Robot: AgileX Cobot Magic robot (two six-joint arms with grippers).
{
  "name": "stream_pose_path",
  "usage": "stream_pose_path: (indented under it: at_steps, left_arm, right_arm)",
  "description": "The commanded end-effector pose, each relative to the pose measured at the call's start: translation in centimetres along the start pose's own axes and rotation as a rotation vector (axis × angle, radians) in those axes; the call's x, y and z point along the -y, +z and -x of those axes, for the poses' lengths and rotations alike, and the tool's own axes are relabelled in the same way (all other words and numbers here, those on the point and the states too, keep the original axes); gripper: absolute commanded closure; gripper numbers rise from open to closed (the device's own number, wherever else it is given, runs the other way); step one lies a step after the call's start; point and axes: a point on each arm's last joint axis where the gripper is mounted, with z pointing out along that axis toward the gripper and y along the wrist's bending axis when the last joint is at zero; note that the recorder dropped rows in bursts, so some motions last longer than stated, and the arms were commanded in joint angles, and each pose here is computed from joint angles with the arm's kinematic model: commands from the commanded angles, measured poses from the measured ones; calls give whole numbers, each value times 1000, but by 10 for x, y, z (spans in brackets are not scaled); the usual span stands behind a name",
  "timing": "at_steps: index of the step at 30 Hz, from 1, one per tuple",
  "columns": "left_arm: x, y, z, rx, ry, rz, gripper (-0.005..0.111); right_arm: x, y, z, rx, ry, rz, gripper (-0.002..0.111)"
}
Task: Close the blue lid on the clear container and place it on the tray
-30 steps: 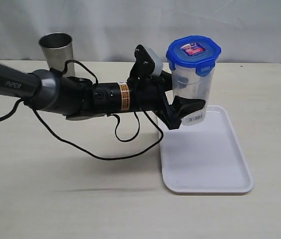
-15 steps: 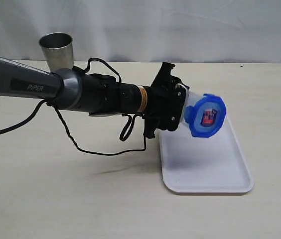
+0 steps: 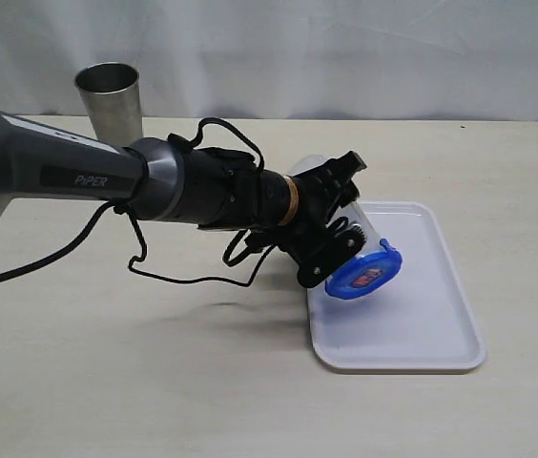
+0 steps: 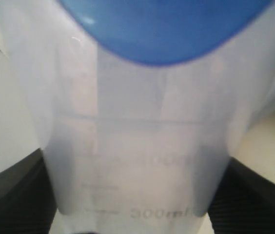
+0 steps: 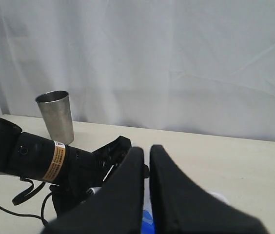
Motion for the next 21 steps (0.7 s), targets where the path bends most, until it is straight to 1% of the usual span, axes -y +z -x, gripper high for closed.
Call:
stream_pose_path:
  at_steps: [1,4,8,12,16,18,21]
  left_arm:
    - [-12,-3,4,-8,16,17,107]
    - [-13,-3,7,-10,60,10,107]
    - [-13,-3,8,-13,46,5,107]
    - [-15,-3,10,7,-72,30,107]
    - [-20,-3,13,46,-140,87,107]
    - [-24,-4,14,69,-228,126,107]
    - [-31,-5,15,105,-392,194,107]
  right_arm:
    - [-1,-1,-1,-2,3,9,104]
    - [-1,-1,-1,-2,3,9,104]
    - [-1,-1,-1,-2,3,9,104]
    - [-1,-1,-1,-2,3,9,104]
    - [-1,-1,-1,-3,3,11,104]
    - [-1,-1,-1,-3,3,11,104]
    - [-1,-1,-1,-3,3,11,104]
